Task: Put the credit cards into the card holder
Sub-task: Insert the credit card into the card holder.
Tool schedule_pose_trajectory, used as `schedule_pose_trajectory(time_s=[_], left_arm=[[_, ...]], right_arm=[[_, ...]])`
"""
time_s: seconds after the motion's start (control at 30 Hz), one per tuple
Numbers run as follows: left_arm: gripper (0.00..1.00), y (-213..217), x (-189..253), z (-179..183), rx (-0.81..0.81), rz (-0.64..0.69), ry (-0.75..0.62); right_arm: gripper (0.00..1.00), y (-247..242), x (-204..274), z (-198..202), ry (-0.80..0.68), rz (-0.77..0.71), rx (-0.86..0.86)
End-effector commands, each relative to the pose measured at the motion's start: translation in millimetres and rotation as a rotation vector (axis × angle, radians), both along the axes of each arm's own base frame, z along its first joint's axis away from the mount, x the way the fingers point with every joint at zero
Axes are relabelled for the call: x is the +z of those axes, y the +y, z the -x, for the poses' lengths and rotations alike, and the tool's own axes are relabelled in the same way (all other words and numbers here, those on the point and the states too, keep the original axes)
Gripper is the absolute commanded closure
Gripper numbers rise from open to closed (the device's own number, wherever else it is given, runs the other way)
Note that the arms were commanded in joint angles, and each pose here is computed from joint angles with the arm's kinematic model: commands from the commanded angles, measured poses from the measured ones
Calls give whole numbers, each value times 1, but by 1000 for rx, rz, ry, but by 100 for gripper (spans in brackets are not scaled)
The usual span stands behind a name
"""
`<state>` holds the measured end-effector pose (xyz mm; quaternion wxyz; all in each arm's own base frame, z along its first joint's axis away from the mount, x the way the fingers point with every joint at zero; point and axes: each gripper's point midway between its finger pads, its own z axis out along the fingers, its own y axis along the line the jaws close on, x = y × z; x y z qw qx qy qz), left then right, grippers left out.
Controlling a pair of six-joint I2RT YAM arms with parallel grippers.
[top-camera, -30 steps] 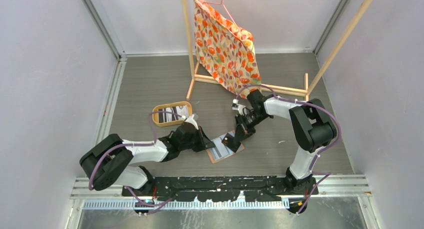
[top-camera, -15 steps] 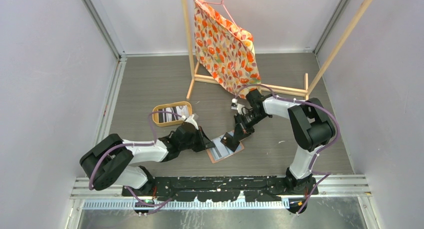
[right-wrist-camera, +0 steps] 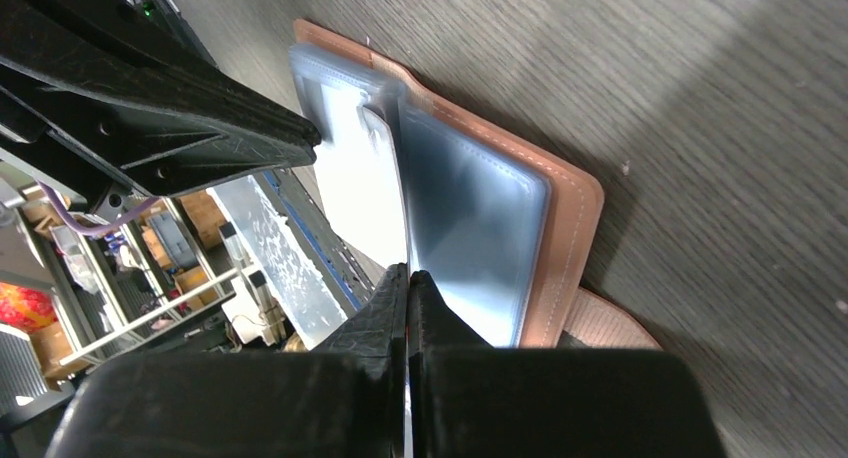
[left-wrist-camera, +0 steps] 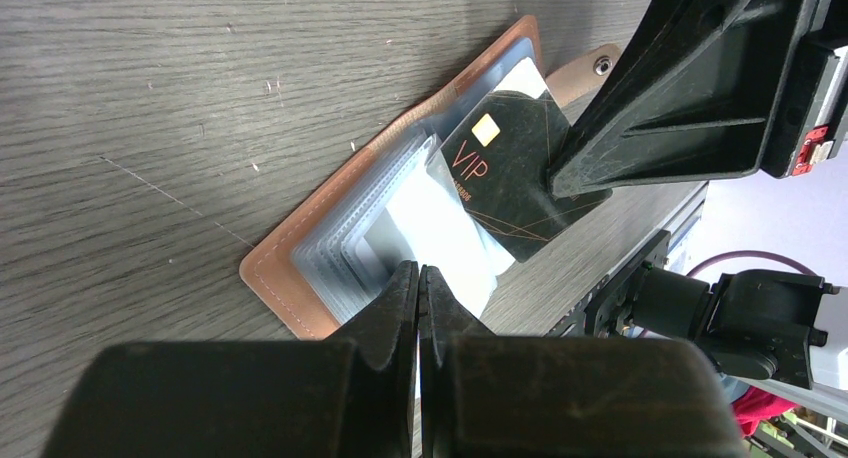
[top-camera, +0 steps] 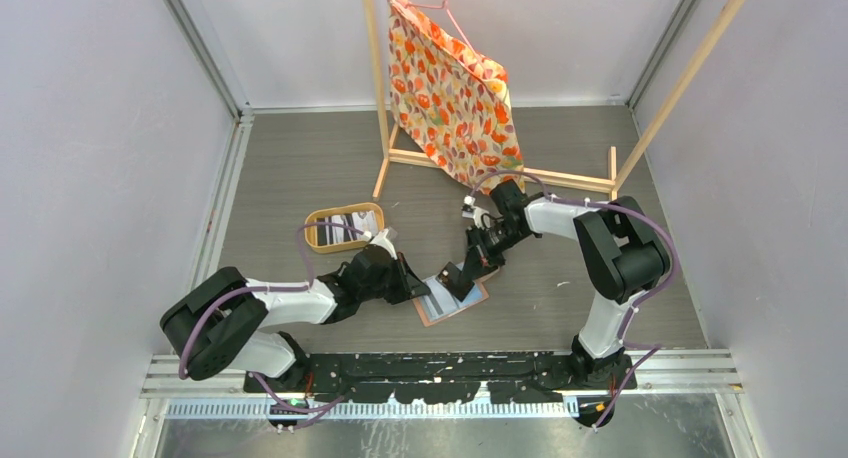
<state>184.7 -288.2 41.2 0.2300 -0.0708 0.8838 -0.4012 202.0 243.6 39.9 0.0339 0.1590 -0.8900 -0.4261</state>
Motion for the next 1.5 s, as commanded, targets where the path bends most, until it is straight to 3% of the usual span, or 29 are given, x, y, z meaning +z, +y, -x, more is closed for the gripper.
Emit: schedule_pose_trajectory(time_s=[0.0,0.43,1.47], left_arm=[[99,0,-3,1,-1,2,-5],[99,0,-3,2,-1,7,-6],[99,0,-3,2,-2,16,-11]], right_arm=[[99,6,-6,-2,-12,-3,-15],[99,9,-9,-5,-78,-40,-129],[96,8,-26,3,-164,-16,-84]])
